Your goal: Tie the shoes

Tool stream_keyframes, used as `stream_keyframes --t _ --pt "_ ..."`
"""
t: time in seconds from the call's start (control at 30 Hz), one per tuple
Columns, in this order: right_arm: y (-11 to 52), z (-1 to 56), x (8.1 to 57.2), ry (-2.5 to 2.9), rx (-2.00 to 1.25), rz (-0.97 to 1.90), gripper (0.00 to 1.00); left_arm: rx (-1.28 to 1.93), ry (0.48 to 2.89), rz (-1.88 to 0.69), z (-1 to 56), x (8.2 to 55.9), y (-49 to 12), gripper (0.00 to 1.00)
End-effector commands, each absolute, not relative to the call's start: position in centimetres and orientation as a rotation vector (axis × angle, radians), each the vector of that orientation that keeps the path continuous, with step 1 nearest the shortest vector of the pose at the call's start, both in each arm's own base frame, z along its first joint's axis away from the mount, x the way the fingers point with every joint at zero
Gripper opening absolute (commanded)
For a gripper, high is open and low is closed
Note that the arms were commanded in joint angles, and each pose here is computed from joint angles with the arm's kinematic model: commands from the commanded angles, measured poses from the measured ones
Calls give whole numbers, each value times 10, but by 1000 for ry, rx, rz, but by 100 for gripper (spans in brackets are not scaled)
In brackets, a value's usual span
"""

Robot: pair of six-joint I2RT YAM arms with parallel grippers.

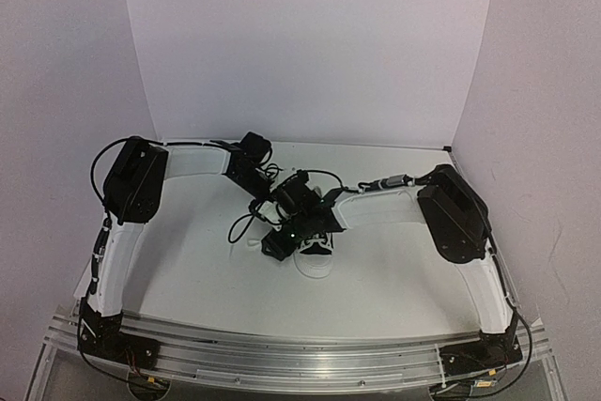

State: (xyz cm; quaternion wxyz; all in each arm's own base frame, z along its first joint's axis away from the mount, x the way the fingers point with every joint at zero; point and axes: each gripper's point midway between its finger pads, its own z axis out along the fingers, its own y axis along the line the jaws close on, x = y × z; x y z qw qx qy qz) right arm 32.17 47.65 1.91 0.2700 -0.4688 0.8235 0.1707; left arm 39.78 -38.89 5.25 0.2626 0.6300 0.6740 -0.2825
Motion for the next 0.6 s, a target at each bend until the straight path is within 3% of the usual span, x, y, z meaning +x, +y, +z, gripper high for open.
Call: stream_keyframes --t 0.0,0.13,0.33,0.57 --pt "469 -11 329 2328 -1250 362 65 1693 1765 -769 77 404 -398 0" --pt "456 -38 318 2440 -1267 327 57 1700 1761 -771 76 405 -399 0" --pt "440 -39 301 2498 -1255 323 1 1704 1765 -770 75 405 -398 0" --pt "458 38 296 2419 -1170 531 0 1723 1793 -723 75 404 -391 0"
